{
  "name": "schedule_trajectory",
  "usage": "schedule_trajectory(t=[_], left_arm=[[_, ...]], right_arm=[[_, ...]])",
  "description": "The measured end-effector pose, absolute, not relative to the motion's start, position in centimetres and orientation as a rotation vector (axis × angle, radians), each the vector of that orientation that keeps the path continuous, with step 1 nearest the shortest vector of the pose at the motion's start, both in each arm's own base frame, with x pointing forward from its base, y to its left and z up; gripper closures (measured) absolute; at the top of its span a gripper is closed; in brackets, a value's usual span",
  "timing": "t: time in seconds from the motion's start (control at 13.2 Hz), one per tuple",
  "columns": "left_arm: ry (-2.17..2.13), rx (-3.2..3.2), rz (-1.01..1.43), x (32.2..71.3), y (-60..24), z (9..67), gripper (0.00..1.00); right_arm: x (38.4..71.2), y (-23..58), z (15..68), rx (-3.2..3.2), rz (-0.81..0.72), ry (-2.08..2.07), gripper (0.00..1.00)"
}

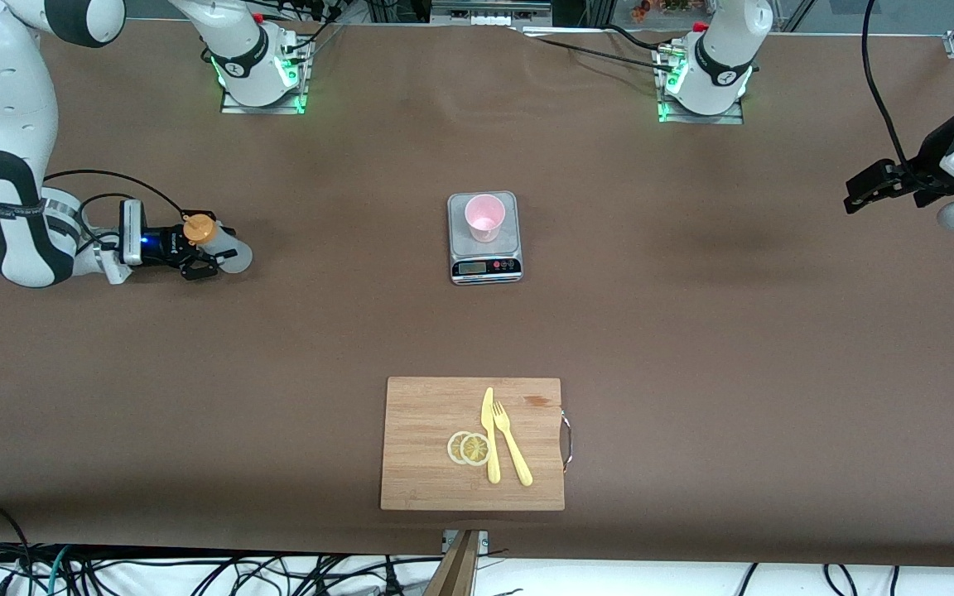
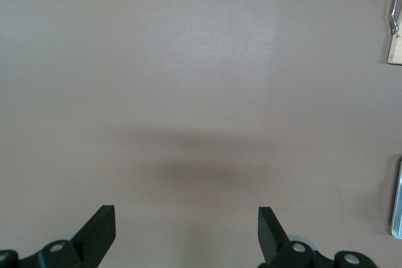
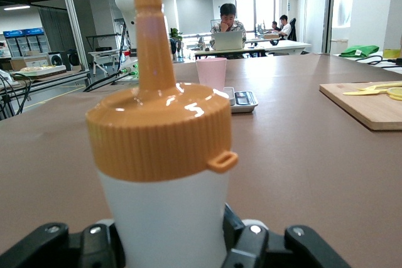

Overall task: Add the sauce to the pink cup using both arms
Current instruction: 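Reach the right gripper to the white squeeze bottle and grasp it, then lift the squeeze bottle with the right gripper over the pink cup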

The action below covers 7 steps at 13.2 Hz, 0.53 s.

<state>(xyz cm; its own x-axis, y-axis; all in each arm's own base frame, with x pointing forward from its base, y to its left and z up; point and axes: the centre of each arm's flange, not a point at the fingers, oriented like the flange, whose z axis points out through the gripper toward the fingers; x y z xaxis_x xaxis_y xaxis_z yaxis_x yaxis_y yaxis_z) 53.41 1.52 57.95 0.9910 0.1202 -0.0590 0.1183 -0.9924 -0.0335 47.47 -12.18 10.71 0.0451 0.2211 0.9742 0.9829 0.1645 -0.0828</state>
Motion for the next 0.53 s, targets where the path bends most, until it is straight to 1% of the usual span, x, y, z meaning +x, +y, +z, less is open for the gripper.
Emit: schedule_trajectory(t=[0.15, 0.38, 0.53], left_arm=[[-0.186, -3.105, 0.095, 53.4, 1.5, 58.0, 0.0], [-0.187, -3.105, 0.095, 53.4, 1.5, 58.0, 0.0], [-0.187, -3.105, 0.095, 53.4, 1.6, 58.0, 0.0]], right_arm=[[47.3, -11.9, 10.5, -1.255, -0.916, -1.379, 0.7], [47.8, -11.0, 10.6, -1.251, -0.887, -1.369, 0.74], [49.1, -9.7, 11.1, -1.234, -0.859, -1.396, 0.74]])
